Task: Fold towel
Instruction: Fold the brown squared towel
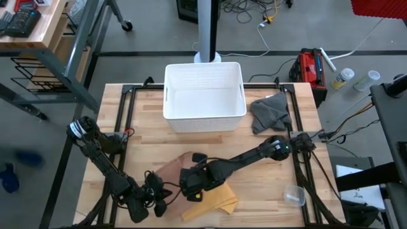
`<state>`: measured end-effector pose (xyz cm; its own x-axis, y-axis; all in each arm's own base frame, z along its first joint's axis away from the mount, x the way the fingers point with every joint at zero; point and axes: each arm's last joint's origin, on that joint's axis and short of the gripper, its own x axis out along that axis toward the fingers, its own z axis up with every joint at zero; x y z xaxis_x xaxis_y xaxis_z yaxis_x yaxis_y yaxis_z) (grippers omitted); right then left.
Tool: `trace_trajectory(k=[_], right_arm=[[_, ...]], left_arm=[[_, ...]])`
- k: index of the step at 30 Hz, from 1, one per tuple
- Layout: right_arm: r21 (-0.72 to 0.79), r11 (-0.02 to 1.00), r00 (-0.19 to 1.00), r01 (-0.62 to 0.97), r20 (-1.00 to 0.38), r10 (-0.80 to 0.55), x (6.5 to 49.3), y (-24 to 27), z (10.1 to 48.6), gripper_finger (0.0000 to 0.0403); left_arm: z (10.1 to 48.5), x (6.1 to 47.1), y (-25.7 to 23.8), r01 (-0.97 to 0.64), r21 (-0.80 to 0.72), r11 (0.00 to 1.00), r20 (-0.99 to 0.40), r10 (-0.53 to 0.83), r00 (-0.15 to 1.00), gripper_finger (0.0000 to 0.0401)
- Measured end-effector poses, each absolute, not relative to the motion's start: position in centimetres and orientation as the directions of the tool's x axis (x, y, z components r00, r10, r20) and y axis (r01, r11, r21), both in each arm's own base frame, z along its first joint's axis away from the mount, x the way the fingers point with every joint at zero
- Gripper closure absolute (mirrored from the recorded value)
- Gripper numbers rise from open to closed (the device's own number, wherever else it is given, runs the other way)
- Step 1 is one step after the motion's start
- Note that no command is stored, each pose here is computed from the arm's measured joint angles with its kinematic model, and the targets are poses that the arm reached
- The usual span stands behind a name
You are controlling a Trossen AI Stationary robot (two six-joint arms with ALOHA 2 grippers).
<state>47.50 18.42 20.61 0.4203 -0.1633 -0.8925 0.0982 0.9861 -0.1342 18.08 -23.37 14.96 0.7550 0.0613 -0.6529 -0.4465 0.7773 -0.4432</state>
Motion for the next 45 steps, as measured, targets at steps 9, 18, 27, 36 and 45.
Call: trace_trajectory(k=[9,18,27,36,45], right_arm=[[-0.290,0.949,0.177,0.121,-0.935,-0.308,44.4,17.4,19.7,0.0381],[-0.467,0.873,0.054,0.142,-0.877,-0.478,42.6,16.1,15.0,0.0271],[-0.496,0.856,0.096,0.142,-0.854,-0.511,41.6,14.0,18.4,0.0207],[-0.291,0.947,0.214,0.139,-0.925,-0.316,39.3,11.5,22.3,0.0219],[0.072,0.970,0.435,0.231,-0.899,-0.037,36.0,5.5,22.0,0.0226]], left_arm=[[15.0,18.1,-23.4,-0.446,-0.443,0.777,-0.652,0.062,0.755,0.0401],[15.0,18.1,-23.4,-0.446,-0.445,0.777,-0.652,0.061,0.756,0.0401],[15.0,18.1,-23.4,-0.446,-0.444,0.777,-0.651,0.062,0.757,0.0401],[14.9,18.1,-23.4,-0.444,-0.439,0.781,-0.652,0.064,0.756,0.0401],[14.7,18.1,-23.3,-0.443,-0.418,0.794,-0.638,0.091,0.765,0.0401]])
